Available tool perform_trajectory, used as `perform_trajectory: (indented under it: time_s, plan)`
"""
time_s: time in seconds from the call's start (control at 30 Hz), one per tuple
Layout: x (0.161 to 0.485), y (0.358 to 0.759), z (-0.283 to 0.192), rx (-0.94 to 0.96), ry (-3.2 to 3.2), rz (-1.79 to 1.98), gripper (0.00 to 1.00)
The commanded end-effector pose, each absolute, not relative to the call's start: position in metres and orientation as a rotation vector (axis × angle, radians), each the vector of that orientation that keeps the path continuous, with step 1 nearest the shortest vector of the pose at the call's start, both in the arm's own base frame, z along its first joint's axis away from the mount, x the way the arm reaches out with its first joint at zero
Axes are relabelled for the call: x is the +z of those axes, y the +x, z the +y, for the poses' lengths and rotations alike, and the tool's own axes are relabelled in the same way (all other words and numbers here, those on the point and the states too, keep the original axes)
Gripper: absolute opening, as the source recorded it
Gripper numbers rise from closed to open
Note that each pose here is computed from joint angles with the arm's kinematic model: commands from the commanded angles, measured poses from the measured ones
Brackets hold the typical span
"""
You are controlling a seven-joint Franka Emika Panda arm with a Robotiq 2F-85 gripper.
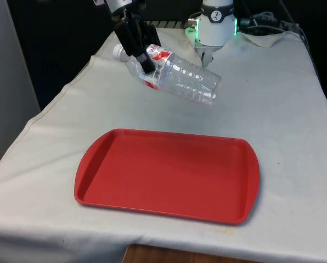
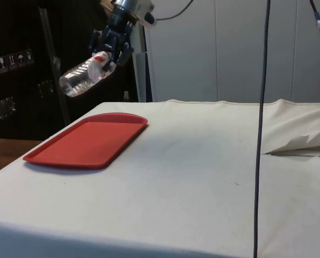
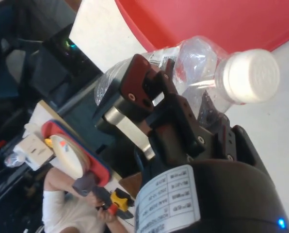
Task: Place the bottle upright on the tray.
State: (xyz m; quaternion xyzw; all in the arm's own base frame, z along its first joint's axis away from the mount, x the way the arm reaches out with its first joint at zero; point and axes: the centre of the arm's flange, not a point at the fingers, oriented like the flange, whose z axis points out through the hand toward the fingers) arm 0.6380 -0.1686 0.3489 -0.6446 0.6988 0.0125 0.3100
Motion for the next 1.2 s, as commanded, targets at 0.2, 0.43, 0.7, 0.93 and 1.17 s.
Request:
perform_trajectory:
  time_s: [0.2,0.43,0.7,0.93,1.17]
  plan:
    - [0.351,0.642,-0.168,0.018,-1.757,1.849,0.18]
    - [0.351,0.642,-0.169,0.007,-1.799,1.836,0.18]
    - [0.349,0.651,-0.165,-0.011,-1.879,1.837,0.18]
    - [0.349,0.659,-0.160,-0.020,-1.910,1.829,0.18]
    - [0.348,0.666,-0.155,-0.031,-1.954,1.833,0.18]
